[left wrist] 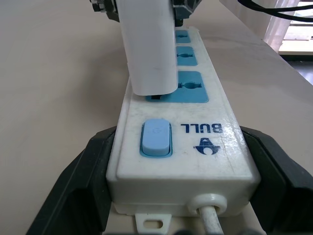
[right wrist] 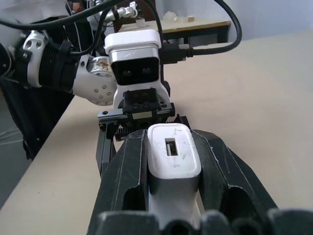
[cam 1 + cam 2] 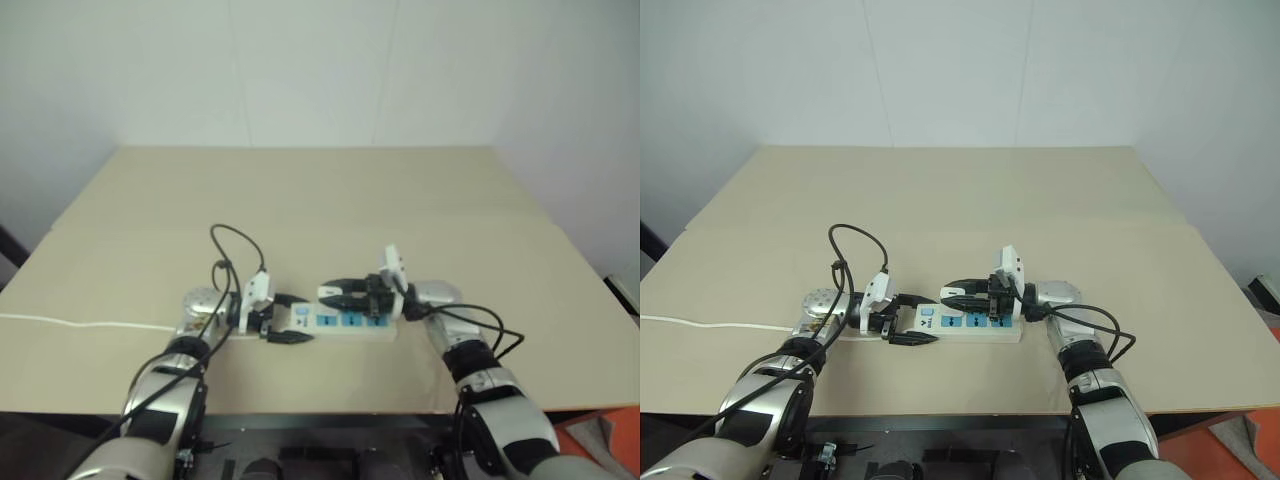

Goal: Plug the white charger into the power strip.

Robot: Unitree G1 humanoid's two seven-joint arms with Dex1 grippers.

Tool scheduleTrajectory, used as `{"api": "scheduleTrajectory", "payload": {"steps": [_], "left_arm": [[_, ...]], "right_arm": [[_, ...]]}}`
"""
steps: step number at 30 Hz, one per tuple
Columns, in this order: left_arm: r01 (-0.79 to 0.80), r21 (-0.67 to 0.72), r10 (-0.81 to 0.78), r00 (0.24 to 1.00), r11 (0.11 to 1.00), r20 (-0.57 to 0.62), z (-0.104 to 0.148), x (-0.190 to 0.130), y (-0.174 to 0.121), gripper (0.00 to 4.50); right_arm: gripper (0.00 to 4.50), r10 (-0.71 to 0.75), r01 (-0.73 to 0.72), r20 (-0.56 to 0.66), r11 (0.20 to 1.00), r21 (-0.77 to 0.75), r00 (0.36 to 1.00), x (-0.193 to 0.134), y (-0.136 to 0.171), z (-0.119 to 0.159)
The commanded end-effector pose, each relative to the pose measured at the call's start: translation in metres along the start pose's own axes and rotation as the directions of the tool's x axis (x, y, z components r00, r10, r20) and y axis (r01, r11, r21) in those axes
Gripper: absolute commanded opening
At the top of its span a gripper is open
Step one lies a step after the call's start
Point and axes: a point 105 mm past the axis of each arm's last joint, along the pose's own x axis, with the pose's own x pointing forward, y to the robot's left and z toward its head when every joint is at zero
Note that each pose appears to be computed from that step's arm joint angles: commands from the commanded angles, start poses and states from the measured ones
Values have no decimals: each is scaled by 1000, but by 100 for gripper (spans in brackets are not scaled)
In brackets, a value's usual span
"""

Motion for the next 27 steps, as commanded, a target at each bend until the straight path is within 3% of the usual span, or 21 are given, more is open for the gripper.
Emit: {"api": "scheduleTrajectory", "payload": {"steps": [1, 7, 22, 27], "left_arm": [[22, -4, -22, 999, 1000, -45, -3, -1, -1, 329], [23, -3, -23, 999, 1000, -45, -3, -2, -1, 329], [19, -8, -19, 999, 1000, -44, -4, -3, -1, 329], [16, -8, -16, 999, 1000, -41, -3, -4, -1, 329]], "right_arm": [[114, 9, -7, -48, 999, 34, 999, -4, 4, -17], [114, 10, -10, -118, 1000, 3, 993, -2, 5, -29], [114, -3, 6, -156, 1000, 15, 988, -2, 6, -44], [114, -30, 16, -154, 996, -88, 988, -3, 8, -45]]}}
